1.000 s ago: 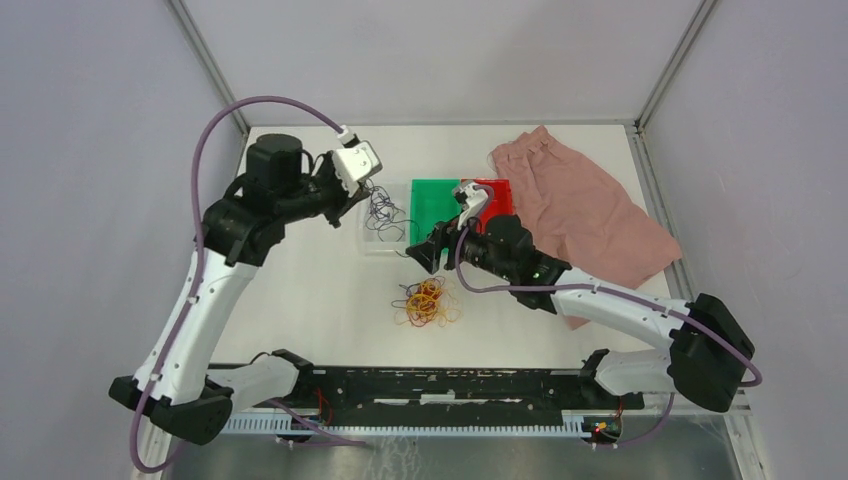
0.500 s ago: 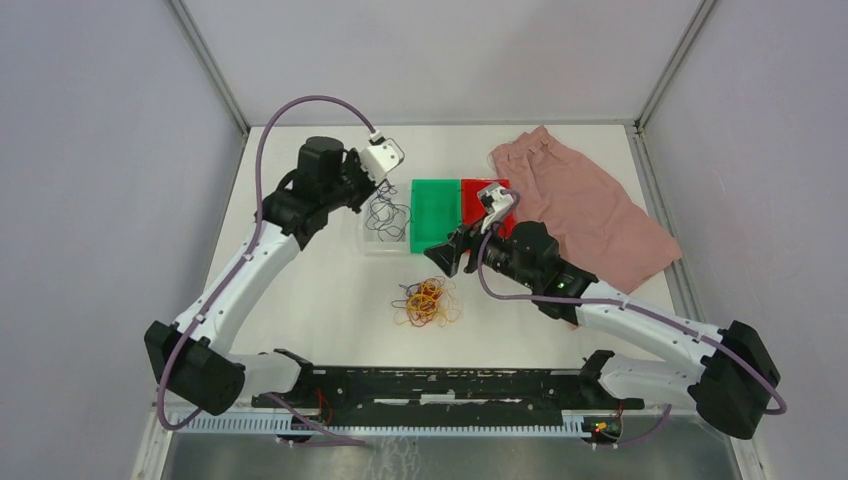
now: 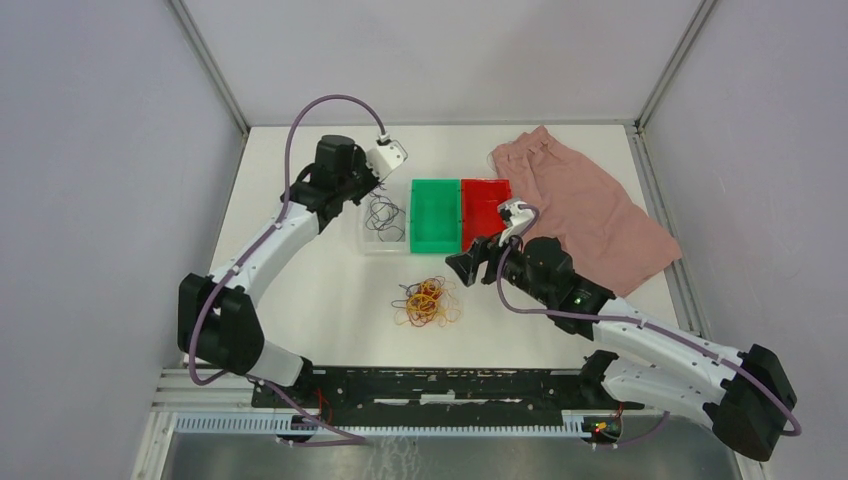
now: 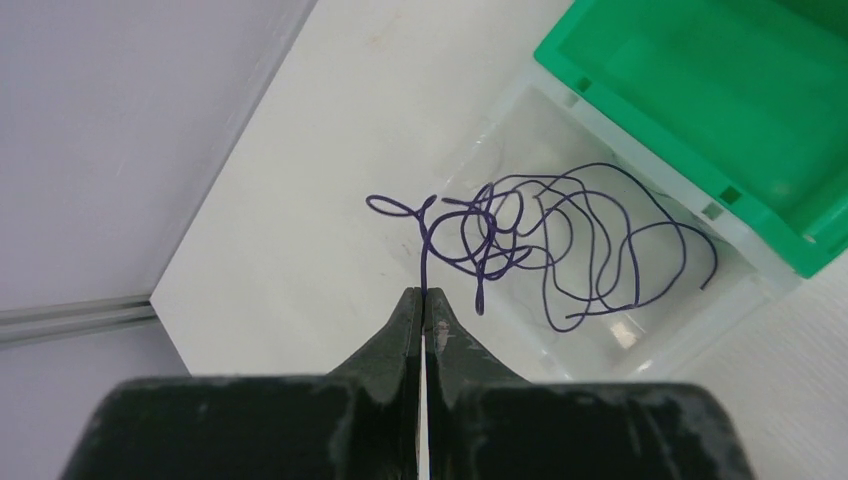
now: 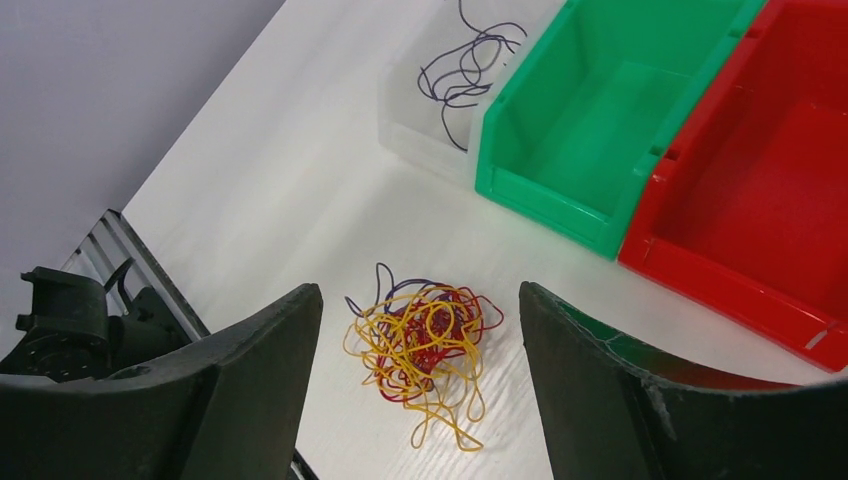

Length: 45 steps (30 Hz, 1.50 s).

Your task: Untangle the cables

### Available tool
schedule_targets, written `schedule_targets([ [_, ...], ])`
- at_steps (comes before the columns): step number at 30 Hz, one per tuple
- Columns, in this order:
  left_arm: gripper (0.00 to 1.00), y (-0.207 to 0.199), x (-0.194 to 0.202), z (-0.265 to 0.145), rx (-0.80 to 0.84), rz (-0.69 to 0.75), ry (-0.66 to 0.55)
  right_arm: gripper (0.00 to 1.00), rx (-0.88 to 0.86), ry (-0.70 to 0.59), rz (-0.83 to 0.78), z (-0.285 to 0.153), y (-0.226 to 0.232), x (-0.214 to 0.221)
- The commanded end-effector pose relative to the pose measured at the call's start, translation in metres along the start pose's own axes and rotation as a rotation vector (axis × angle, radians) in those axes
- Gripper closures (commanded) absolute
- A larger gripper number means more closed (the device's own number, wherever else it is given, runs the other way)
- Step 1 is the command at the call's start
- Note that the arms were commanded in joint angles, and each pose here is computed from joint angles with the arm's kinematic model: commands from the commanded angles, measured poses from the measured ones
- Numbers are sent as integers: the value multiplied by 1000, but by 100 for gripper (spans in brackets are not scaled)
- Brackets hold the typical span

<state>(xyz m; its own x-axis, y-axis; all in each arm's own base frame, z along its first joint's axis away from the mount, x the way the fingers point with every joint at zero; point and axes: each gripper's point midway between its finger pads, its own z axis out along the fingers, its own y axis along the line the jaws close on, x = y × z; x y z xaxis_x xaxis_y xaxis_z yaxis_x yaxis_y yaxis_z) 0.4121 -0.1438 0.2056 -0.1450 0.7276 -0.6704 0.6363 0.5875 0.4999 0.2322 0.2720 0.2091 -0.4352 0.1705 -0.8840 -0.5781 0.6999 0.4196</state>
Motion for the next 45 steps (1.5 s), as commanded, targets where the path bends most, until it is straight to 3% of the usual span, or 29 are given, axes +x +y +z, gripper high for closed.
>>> schedule_targets([
  [1,97,25,-12,4,-93,76,-59,21,34,-31,18,-2,-8,-4],
  [11,92,-19,5,38,63,-52,-17,22,56,-15,6,-4,-10,-6],
  [16,85,-53,26,54,164,-91,52,22,60,-10,1,-5,-9,-9],
  [19,76,-60,33,60,186,-106,79,22,62,-10,1,-6,-9,-11],
  [21,62,-61,29,59,217,-119,86,22,64,-4,-2,-6,-9,-10],
  [23,51,-60,22,52,250,-124,93,21,68,2,-9,-6,-9,-10],
  [32,23,-11,-27,-14,275,-191,-39,21,75,93,-45,0,-11,5],
  [45,20,-74,-21,-79,490,-293,-97,28,212,394,28,24,-35,71],
])
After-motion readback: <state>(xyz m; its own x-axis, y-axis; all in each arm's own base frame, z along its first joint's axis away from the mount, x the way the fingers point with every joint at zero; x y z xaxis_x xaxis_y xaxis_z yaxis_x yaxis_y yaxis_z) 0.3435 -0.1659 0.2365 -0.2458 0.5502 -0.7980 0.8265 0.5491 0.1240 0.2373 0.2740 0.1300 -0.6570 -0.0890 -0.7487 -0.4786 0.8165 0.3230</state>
